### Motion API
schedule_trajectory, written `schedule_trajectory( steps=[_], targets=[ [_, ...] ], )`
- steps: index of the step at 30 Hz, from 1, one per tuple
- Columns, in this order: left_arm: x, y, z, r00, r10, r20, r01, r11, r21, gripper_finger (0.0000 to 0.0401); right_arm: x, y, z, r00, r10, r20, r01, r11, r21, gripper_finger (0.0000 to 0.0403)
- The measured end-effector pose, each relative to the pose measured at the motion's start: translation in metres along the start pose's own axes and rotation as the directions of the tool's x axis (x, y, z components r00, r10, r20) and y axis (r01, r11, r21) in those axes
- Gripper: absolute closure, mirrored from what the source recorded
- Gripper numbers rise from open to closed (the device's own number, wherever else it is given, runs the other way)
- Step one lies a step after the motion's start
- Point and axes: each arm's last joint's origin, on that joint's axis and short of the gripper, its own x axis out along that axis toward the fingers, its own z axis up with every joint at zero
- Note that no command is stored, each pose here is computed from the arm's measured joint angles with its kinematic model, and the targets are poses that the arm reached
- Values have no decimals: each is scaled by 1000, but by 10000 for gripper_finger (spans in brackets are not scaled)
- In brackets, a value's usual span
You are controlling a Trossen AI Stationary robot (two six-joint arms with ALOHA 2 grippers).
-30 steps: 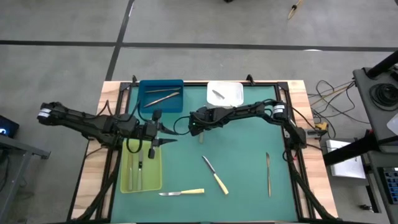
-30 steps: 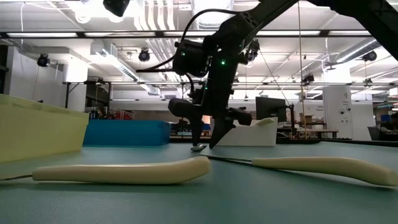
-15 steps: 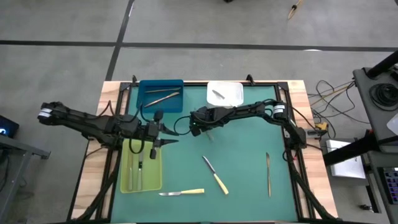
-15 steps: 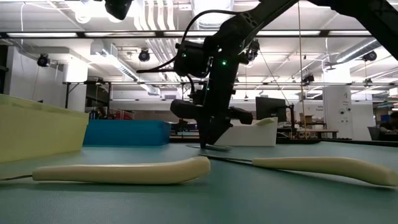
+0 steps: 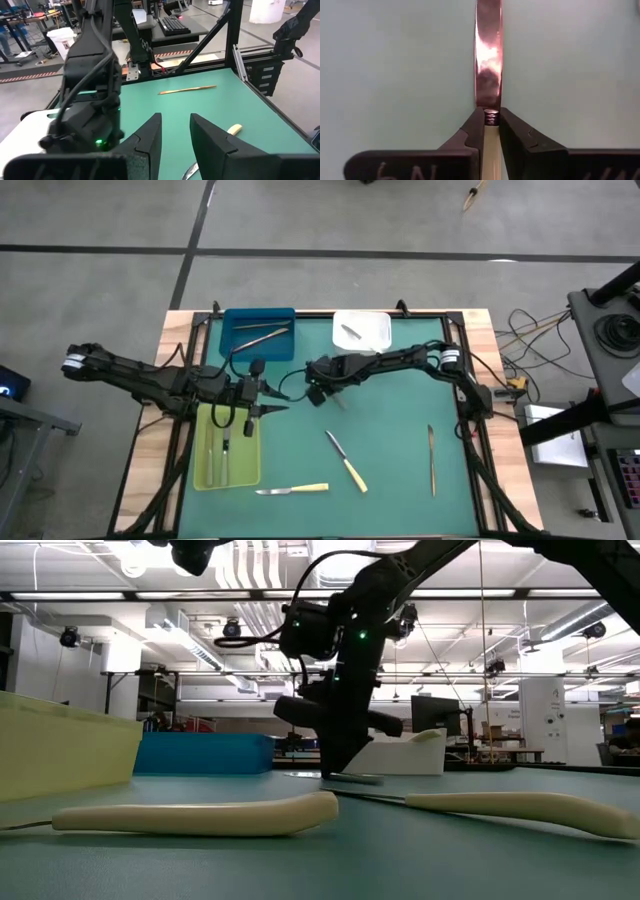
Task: Sort silverware by color (type)
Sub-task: Put the green knife into the green bin
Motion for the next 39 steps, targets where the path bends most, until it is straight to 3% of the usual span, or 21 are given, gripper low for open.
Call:
schedule_trajectory(
  steps=[8,16,22,25,31,36,39],
  targets=[
    [1,0,-8,999,15,-38,-15,1000,7,317,-34,13,-13,998,66,24,-61,984,-169,375],
    [4,0,-35,994,88,-71,-88,996,-7,317,-51,16,-34,996,52,76,-33,971,-235,396],
    [4,0,-48,992,108,-63,-109,994,-10,317,-50,8,-41,995,62,82,-43,976,-215,397],
    [5,1,-48,993,109,-55,-110,994,-12,317,-48,8,-45,991,126,47,-112,966,-231,396],
    [15,-1,-60,988,106,-115,-106,994,0,320,-48,2,-63,985,165,41,-144,941,-305,395],
    [41,-2,-70,976,111,-187,-110,994,12,333,-58,-16,-80,961,254,109,-211,928,-307,395],
    [62,2,-79,961,130,-246,-128,992,22,351,-59,-27,-88,919,345,193,-281,914,-293,395]
  ],
)
